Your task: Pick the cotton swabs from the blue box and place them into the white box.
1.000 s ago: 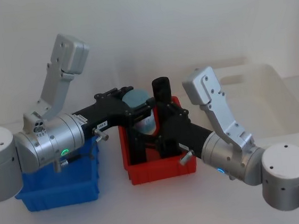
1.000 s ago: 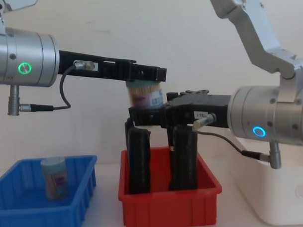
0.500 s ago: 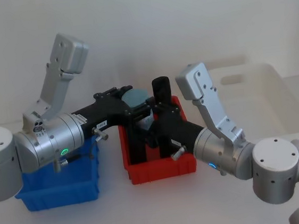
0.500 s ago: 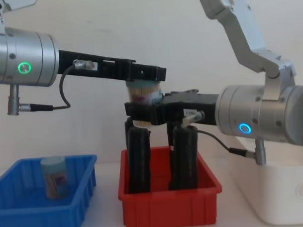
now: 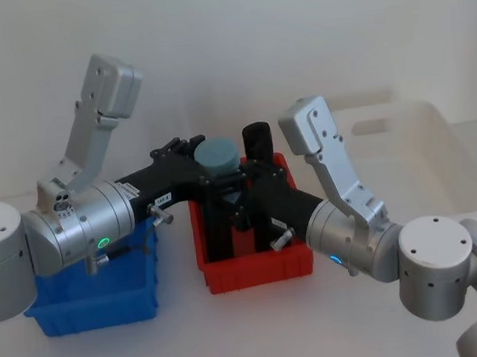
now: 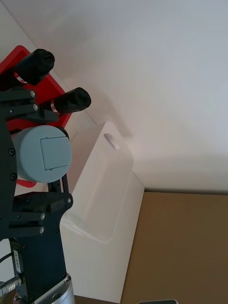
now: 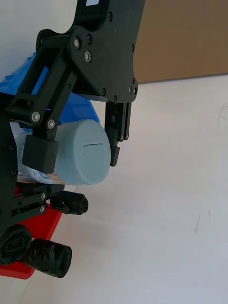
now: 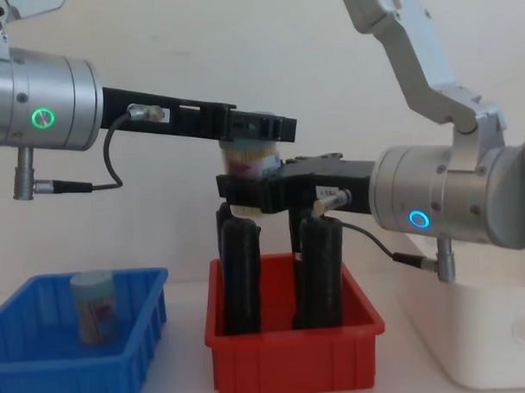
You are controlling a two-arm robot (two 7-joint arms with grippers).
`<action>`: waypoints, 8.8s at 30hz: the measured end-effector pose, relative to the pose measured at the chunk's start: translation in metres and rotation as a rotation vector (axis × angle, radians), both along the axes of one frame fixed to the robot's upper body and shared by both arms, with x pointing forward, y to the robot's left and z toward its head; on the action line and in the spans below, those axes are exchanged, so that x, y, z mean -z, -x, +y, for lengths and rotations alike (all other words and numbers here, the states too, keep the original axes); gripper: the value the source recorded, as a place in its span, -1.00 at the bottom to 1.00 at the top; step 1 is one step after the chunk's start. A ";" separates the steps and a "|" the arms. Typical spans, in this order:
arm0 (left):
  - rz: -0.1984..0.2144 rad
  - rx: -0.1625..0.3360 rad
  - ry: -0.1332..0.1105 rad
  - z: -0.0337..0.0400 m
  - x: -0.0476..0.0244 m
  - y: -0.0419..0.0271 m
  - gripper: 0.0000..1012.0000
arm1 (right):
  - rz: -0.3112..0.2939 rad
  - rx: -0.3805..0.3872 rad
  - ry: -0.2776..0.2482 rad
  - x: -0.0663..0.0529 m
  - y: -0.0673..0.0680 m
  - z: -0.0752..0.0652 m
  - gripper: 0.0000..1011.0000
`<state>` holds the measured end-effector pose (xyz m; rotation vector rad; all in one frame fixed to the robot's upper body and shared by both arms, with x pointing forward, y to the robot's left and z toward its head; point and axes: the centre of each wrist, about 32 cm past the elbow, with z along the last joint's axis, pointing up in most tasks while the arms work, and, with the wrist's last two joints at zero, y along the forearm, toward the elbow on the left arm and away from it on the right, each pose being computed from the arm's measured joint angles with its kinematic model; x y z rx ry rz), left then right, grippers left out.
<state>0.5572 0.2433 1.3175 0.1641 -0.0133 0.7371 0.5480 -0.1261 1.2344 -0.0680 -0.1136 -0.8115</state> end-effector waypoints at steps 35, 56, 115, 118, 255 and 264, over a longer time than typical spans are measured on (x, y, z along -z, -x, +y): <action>0.000 0.000 0.000 0.0000 0.0000 0.0000 0.98 | -0.051 0.309 -0.030 0.000 0.034 -0.046 0.27; 0.000 0.000 0.000 0.0000 0.0000 0.0000 0.98 | -0.001 0.620 -0.049 0.016 0.030 -0.115 0.27; 0.000 0.000 0.000 0.0000 0.0000 0.0000 0.98 | -0.032 0.733 -0.045 0.048 0.003 -0.153 0.98; 0.000 0.000 0.000 0.0000 0.0004 0.0001 0.98 | -0.032 0.733 -0.045 0.048 0.003 -0.153 0.98; -0.291 -0.368 -0.004 -0.0450 0.1131 0.0652 0.98 | 0.058 0.126 -0.024 0.086 -0.072 -0.031 0.72; -0.291 -0.368 -0.004 -0.0450 0.1131 0.0652 0.98 | 0.066 0.127 -0.020 0.087 -0.080 -0.027 0.20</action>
